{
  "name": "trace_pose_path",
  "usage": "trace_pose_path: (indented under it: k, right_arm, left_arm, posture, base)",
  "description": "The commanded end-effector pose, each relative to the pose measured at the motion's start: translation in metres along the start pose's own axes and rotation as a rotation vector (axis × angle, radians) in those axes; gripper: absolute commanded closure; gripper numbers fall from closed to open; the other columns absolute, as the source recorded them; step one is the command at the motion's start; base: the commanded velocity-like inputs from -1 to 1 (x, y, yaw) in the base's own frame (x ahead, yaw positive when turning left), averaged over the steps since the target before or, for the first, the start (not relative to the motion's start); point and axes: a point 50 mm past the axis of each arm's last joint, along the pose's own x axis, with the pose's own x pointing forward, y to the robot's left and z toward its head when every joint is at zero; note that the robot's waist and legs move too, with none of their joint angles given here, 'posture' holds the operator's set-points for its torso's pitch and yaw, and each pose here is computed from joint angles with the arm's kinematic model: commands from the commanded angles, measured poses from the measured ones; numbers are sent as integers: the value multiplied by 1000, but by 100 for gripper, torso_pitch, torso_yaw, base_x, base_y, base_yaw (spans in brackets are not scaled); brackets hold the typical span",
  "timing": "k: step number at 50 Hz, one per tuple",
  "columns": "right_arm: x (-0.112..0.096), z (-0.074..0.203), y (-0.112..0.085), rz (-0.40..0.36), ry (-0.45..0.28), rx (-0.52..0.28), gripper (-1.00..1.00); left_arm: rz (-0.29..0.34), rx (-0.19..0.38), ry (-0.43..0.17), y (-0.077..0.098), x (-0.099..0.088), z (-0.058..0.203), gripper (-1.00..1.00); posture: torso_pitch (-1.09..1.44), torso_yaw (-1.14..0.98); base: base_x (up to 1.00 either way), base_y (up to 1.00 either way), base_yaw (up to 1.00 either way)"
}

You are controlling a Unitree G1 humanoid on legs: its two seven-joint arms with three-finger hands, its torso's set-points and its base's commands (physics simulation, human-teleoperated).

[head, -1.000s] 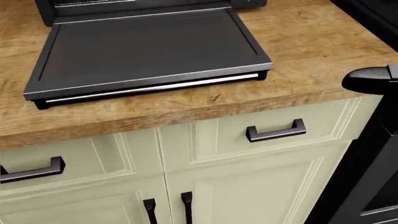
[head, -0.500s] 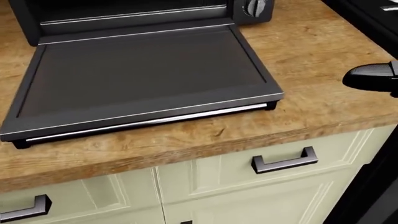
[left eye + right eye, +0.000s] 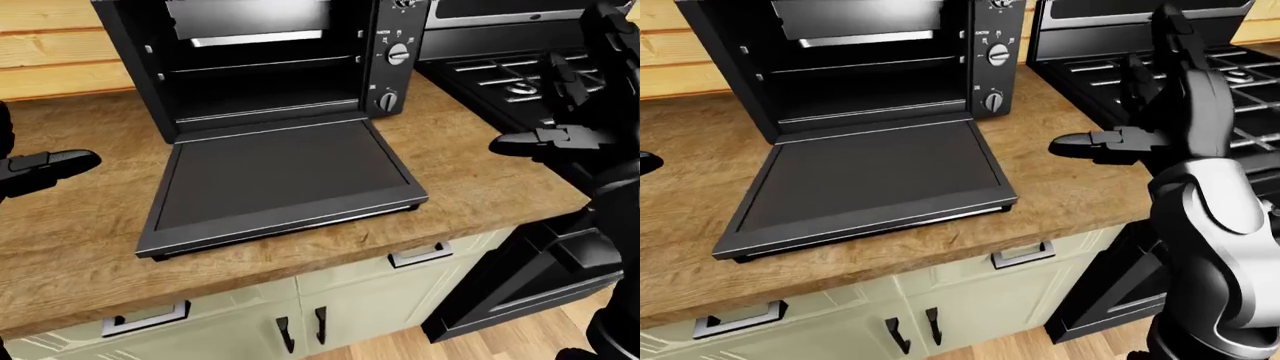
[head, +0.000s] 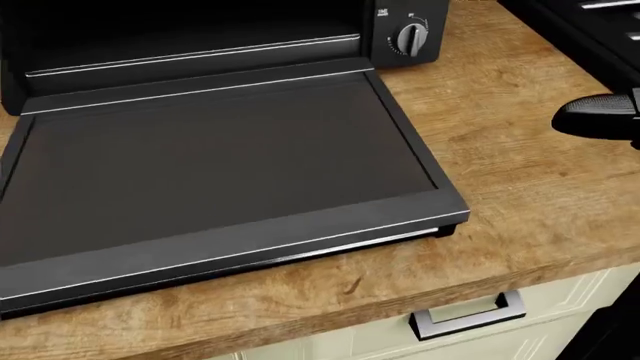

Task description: Close the toaster oven door.

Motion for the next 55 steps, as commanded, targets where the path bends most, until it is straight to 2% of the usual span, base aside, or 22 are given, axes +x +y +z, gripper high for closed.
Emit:
trace_pose_path:
  k: [1, 22, 29, 32, 33, 34, 35, 36, 38, 39, 40, 41, 44, 46, 51, 53, 55]
  right_arm:
    - [0, 10, -2, -9, -54, -9, -100]
    - [3, 10, -4, -45, -52, 4, -100]
    - [6, 11, -3, -43, -65, -38, -100]
    - [10, 10, -6, -83, -67, -84, -100]
    - [11, 10, -10, -125, -72, -115, -100]
    - [12, 9, -12, -127, -62, -110, -100]
    - [14, 7, -15, -150, -61, -121, -100]
    - [15, 6, -17, -171, -66, -129, -100]
    - [15, 4, -19, -181, -54, -130, -100]
    - [15, 4, -20, -187, -62, -154, -100]
    - [14, 4, -19, -179, -56, -138, -100]
    - [14, 5, -19, -178, -59, -151, -100]
    - [14, 7, -20, -160, -39, -124, -100]
    - [15, 6, -23, -161, -24, -95, -100]
    - [18, 9, -25, -158, -19, -97, -100]
    - [20, 8, -25, -168, -26, -127, -100]
    - [23, 10, -26, -177, -42, -167, -100]
  left_arm:
    - [-9, 10, -69, -1, 0, 15, -100]
    - [-5, 9, -71, 1, 0, 16, -100]
    - [4, 2, -73, 1, 0, 18, -100]
    - [22, -20, -62, 5, 2, 15, -100]
    - [32, 7, -71, 6, 2, 15, -100]
    - [25, -10, -57, 6, 2, 14, -100]
    - [30, 10, -67, 6, 3, 15, -100]
    - [30, 7, -63, 6, 3, 15, -100]
    - [24, 3, -65, 6, 3, 15, -100]
    - [25, 23, -75, 6, 2, 15, -100]
    - [28, 28, -74, 7, 2, 15, -100]
    - [43, 38, -65, 9, 3, 14, -100]
    - [70, 13, -38, 14, 3, 18, -100]
    - [88, -1, -40, 18, 3, 21, -100]
    - [151, 18, -33, 30, 7, 20, -100]
    - [202, 7, -25, 39, 9, 18, -100]
    - [261, 39, -38, 48, 12, 20, -100]
  posture:
    - [0, 0]
    - [0, 0]
    - [0, 0]
    - [0, 0]
    - [0, 0]
    - [0, 0]
    - [0, 0]
    - [0, 0]
    - [0, 0]
    - [0, 0]
    - [0, 0]
    - [0, 0]
    - [0, 0]
    - [0, 0]
    - [0, 0]
    - [0, 0]
    - [0, 0]
  base:
    - [16, 0, 0]
    - [7, 0, 0]
    - [0, 0, 0]
    - [0, 0, 0]
    - [0, 0, 0]
    - [0, 0, 0]
    - [0, 0, 0]
    - [0, 0, 0]
    - [0, 0, 0]
    - [0, 0, 0]
    - [0, 0, 0]
    - [0, 0, 0]
    - [0, 0, 0]
    - [0, 0, 0]
    - [0, 0, 0]
    - [0, 0, 0]
    - [0, 0, 0]
